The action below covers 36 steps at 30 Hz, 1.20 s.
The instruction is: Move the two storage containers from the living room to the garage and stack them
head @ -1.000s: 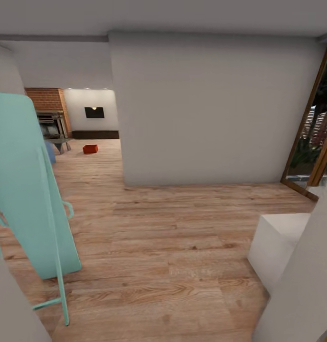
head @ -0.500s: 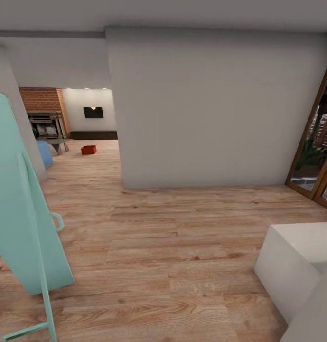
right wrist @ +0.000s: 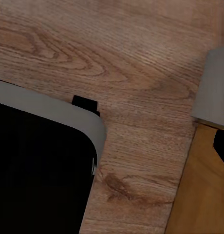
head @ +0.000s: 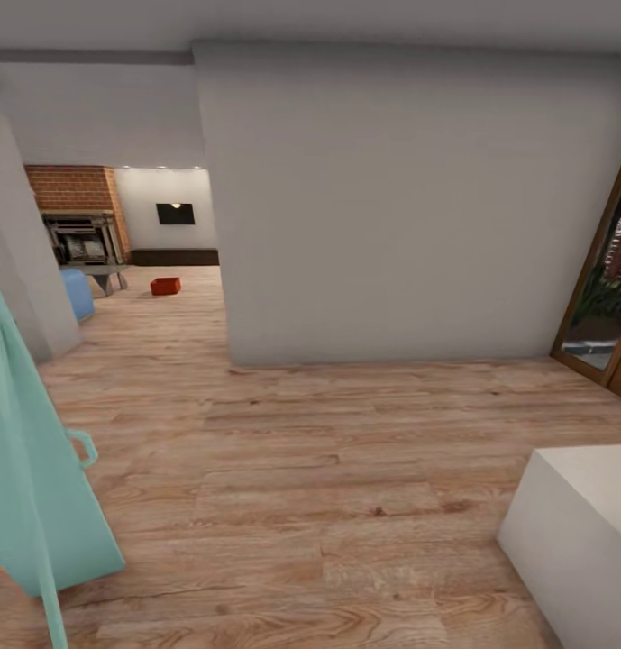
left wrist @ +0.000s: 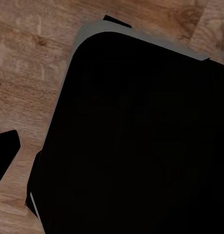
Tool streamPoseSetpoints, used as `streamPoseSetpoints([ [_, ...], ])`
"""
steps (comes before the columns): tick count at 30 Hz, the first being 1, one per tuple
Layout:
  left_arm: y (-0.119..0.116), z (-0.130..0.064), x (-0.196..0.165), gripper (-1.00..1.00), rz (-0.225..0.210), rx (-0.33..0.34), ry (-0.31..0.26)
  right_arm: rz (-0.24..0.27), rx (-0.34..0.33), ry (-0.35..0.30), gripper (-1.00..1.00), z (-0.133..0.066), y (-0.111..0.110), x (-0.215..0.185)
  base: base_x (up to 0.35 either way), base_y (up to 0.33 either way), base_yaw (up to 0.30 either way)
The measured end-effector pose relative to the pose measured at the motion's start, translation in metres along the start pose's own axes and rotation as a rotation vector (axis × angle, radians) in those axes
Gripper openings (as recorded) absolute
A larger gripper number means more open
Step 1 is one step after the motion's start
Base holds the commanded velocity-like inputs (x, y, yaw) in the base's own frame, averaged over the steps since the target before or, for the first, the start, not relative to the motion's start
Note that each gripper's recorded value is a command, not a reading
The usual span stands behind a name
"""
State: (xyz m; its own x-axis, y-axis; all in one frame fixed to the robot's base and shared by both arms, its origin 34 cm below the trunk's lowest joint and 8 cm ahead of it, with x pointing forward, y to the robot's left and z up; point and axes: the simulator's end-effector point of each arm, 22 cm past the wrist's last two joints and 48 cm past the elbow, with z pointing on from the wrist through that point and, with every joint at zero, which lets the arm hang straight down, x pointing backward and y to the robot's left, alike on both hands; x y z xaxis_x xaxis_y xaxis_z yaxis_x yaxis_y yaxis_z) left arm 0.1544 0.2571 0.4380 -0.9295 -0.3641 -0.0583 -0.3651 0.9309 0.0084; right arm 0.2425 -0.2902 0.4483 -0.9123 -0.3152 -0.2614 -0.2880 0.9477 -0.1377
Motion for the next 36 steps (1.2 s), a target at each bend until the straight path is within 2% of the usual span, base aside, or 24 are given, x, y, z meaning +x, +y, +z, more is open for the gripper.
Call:
streamPoseSetpoints([
  [14, -0.0001, 0.0000, -0.0005, 1.00, 0.000, 0.000, -0.003, -0.003, 0.005, 0.001, 1.00, 0.0000, -0.0024, 0.0005, 0.325, 0.000, 0.106],
  [36, 0.0001, 0.0000, -0.0017, 1.00, -0.001, 0.000, -0.008, -0.006, 0.000, 0.001, 1.00, 0.0000, -0.0035, 0.0015, 0.325, 0.000, 0.006],
])
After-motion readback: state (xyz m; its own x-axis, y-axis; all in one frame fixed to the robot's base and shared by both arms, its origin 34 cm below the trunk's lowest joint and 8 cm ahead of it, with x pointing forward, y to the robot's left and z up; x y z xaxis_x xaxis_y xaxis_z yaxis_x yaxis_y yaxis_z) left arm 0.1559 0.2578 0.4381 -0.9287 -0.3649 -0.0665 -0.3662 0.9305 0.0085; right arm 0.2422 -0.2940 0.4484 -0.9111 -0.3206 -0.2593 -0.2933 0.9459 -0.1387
